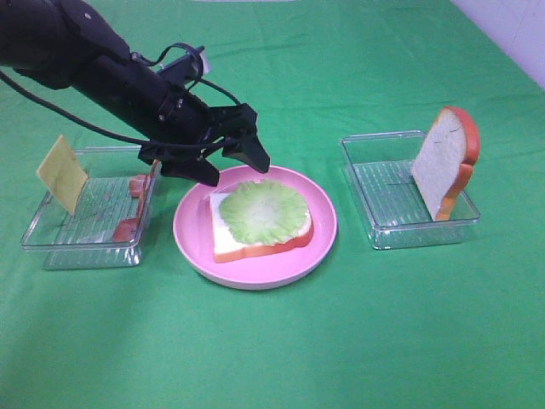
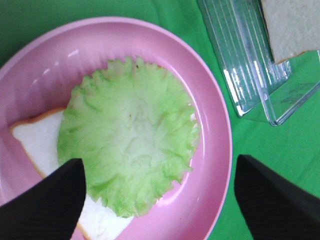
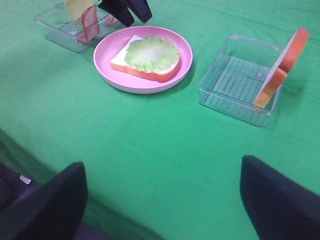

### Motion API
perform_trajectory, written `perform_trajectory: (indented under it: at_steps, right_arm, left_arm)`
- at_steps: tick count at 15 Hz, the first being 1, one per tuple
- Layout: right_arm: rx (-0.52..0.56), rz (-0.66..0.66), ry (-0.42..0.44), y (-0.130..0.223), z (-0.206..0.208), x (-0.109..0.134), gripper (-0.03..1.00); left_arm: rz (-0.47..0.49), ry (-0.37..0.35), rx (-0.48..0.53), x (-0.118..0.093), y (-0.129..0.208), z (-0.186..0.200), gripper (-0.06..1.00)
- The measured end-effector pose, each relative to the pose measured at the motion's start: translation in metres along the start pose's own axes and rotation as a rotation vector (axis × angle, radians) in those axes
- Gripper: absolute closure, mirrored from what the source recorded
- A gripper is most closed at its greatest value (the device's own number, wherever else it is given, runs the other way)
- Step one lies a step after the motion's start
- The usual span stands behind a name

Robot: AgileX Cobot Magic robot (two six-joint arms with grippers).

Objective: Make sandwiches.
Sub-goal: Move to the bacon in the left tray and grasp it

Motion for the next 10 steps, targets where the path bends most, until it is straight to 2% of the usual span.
perform_trajectory:
  at_steps: [5,6,7,9,10]
  right_arm:
    - [0.000,0.000,0.000,0.000,0.000,0.000,0.20]
    - [0.000,0.000,0.000,0.000,0.000,0.000,0.20]
    - [0.000,0.000,0.000,0.000,0.000,0.000,0.20]
    - [0.000,0.000,0.000,0.000,0.000,0.000,0.20]
    - [0.000,0.000,0.000,0.000,0.000,0.000,0.20]
  left_arm:
    - [-0.029,0.010,-0.102,-0.022,-0.035,0.030,0.18]
    - [-0.028,-0.033,-0.141,-0.025,-0.054,0.043,0.18]
    - [-0.033,-0.071,-0.148,-0.024,-0.062,0.051,0.18]
    - [-0.041,-0.190,-0.176,-0.014,-0.078,0.070,0.18]
    - [-0.039,-0.222,-0.182,-0.011,-0.082,0.075,0.18]
Point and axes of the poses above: a point on each arm's last joint axis where the gripper is mounted, z pointing back along that axis away from the gripper, x along the wrist's bending axis when the last joint is at zero, y = z × x, the point moved 9 cm from there along -z, pointing out along that axis toward the gripper, and after that the axes turned 2 degrees about -z, right-handed, at the moved point
